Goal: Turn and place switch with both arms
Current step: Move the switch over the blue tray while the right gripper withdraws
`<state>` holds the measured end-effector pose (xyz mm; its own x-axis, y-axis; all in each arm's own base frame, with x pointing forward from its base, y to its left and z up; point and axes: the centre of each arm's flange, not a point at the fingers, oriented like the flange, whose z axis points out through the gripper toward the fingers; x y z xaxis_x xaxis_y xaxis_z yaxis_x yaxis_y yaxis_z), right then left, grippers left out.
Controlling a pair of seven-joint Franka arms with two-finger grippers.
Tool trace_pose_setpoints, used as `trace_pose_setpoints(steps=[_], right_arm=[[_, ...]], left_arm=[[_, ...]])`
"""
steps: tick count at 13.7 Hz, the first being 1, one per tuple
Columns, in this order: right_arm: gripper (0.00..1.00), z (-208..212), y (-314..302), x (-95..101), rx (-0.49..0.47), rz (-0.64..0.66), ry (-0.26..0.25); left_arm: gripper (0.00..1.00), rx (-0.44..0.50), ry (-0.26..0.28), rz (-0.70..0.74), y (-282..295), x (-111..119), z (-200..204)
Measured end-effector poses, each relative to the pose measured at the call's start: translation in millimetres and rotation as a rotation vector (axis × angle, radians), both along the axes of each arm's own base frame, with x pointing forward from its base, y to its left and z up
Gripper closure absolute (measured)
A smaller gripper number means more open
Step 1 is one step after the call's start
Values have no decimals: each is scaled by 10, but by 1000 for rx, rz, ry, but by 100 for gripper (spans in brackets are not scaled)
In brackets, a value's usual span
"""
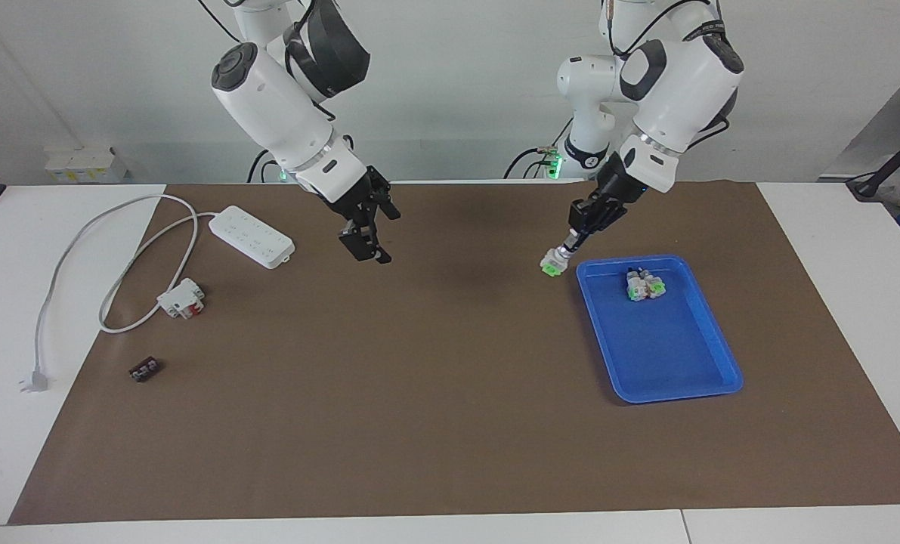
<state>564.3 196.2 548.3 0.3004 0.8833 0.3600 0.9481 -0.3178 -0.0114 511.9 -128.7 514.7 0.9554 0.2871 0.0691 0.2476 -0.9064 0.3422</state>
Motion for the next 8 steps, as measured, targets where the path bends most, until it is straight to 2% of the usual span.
trace_pose_setpoints(steps=[2,5,8], right_arm=[[0,75,-146,56,-29,-161,19],[0,77,-531,166,-80,-382,41],[0,85,-885,241,-78,-675,91]], left_arm=[[89,79,-16,-78,274,8,-93],[89,138,-27,-169,588,12,-264],[89,186,-80,-212,925,140,-602]])
